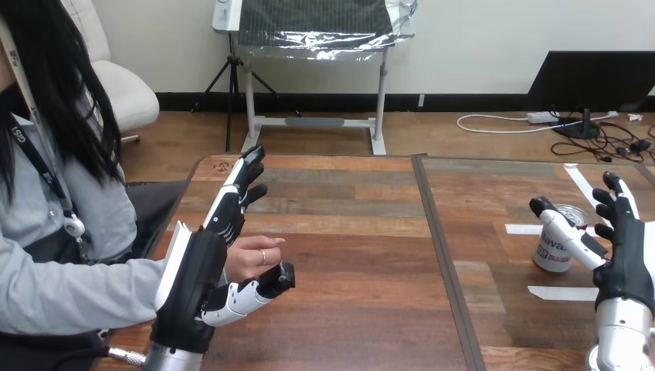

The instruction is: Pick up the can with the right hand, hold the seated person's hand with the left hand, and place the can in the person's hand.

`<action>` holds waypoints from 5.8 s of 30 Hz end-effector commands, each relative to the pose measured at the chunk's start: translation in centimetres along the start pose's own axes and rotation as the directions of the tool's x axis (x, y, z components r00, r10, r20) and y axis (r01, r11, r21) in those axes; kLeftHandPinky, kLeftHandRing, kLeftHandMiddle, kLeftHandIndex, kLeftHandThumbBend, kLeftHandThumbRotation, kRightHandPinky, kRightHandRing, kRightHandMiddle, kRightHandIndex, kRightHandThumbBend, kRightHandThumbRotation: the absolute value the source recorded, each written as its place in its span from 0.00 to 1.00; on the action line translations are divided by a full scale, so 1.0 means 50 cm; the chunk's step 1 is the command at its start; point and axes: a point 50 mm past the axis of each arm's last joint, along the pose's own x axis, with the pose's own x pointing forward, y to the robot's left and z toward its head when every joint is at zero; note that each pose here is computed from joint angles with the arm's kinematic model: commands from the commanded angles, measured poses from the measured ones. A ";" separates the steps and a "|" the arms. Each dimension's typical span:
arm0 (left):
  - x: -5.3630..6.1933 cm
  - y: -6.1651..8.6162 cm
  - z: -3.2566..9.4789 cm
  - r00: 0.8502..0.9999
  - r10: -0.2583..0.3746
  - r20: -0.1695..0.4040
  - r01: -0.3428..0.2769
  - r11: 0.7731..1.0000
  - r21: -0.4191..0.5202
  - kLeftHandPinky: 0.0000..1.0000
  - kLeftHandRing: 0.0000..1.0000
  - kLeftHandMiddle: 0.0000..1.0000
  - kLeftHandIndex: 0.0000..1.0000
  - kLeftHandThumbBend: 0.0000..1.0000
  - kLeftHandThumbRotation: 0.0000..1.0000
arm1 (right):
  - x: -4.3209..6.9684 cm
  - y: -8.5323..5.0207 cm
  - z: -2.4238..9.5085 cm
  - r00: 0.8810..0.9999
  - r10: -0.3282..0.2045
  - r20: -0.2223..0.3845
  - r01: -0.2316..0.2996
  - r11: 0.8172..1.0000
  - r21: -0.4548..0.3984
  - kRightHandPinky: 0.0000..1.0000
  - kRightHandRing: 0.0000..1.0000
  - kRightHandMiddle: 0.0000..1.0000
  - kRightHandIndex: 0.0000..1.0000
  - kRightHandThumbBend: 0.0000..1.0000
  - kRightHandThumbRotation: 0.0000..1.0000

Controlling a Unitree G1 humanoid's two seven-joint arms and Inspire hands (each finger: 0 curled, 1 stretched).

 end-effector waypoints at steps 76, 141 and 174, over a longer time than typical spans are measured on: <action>0.034 0.016 0.016 0.997 -0.001 0.082 -0.002 0.999 0.036 0.89 0.96 0.98 0.94 1.00 0.73 | 0.037 0.002 0.007 0.989 0.018 -0.147 -0.028 0.997 -0.065 0.81 0.87 0.88 0.93 1.00 0.46; 0.030 0.018 0.018 0.996 -0.001 0.089 0.000 1.000 0.017 0.91 0.97 0.99 0.94 1.00 0.71 | 0.073 0.013 0.053 0.991 0.058 -0.122 -0.070 0.993 -0.091 0.83 0.89 0.90 0.93 1.00 0.45; 0.025 0.019 0.018 0.996 0.004 0.085 -0.005 1.000 0.012 0.92 0.97 0.98 0.94 1.00 0.70 | 0.081 0.015 0.065 0.990 0.075 -0.117 -0.087 0.991 -0.101 0.81 0.88 0.90 0.93 1.00 0.45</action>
